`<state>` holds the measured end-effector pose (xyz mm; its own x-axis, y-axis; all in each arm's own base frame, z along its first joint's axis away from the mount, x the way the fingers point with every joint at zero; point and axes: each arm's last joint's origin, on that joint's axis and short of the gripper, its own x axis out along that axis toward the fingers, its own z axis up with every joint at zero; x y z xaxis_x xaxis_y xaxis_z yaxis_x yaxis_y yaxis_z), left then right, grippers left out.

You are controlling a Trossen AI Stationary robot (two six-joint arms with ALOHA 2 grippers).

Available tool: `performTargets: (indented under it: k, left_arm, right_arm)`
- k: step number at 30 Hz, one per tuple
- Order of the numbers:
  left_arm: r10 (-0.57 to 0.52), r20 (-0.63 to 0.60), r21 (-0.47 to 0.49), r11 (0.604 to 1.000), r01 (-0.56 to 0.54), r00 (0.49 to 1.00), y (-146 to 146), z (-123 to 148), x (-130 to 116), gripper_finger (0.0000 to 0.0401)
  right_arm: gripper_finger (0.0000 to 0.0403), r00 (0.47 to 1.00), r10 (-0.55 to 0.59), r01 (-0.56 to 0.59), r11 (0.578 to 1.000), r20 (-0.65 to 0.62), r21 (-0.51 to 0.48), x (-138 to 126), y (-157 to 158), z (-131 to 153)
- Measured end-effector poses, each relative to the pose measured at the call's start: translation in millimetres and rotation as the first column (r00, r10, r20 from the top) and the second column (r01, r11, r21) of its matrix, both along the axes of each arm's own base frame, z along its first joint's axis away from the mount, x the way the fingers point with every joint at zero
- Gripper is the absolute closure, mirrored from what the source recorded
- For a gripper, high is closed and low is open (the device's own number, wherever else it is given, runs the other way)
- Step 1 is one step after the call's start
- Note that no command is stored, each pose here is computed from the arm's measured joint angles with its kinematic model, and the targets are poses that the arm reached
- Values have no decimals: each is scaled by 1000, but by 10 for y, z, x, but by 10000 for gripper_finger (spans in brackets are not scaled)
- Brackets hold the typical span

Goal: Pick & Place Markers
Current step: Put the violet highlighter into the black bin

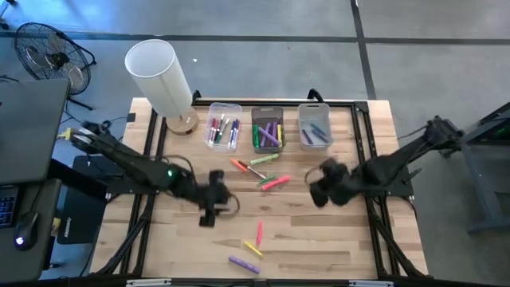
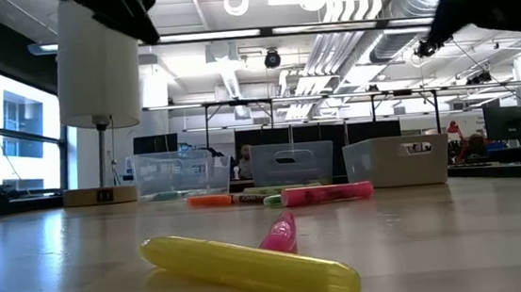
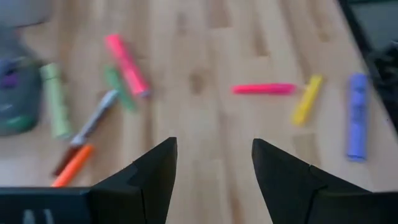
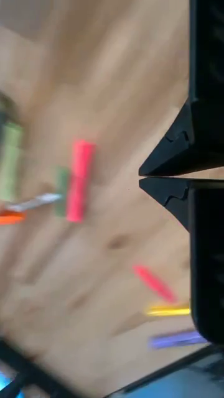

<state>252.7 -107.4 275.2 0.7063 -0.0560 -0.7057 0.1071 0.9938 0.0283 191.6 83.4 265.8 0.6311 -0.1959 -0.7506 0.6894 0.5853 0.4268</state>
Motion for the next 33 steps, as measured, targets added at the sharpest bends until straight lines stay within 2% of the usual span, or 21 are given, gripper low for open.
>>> performTargets:
  k: [6, 11, 17, 24, 28, 33]
  left_arm:
    - [-147, -69, 30, 988, 149, 987, -621, -38, 194, 197]
    - [-152, -114, 10, 988, 154, 982, -1036, -151, 410, 197]
    - [-129, -218, -13, 992, 129, 967, -1363, -436, 685, 197]
    - [-201, -301, -52, 980, 195, 932, -1745, -732, 894, 197]
    - [-159, -355, -29, 987, 159, 921, -1869, -913, 914, 197]
    - [-51, -427, 8, 998, 61, 903, -1838, -1100, 913, 197]
  right_arm:
    - [400, 976, 163, -157, 986, -148, 51, 55, 415, -299]
    - [402, 960, 191, -185, 981, -204, 52, 7, 659, -472]
    - [399, 958, 218, -207, 975, -188, 77, -59, 848, -535]
    - [401, 961, 228, -218, 973, -155, 76, -175, 972, -529]
    - [402, 960, 240, -230, 970, -145, 84, -214, 1019, -525]
    - [401, 958, 261, -251, 963, -116, 94, -239, 1075, -513]
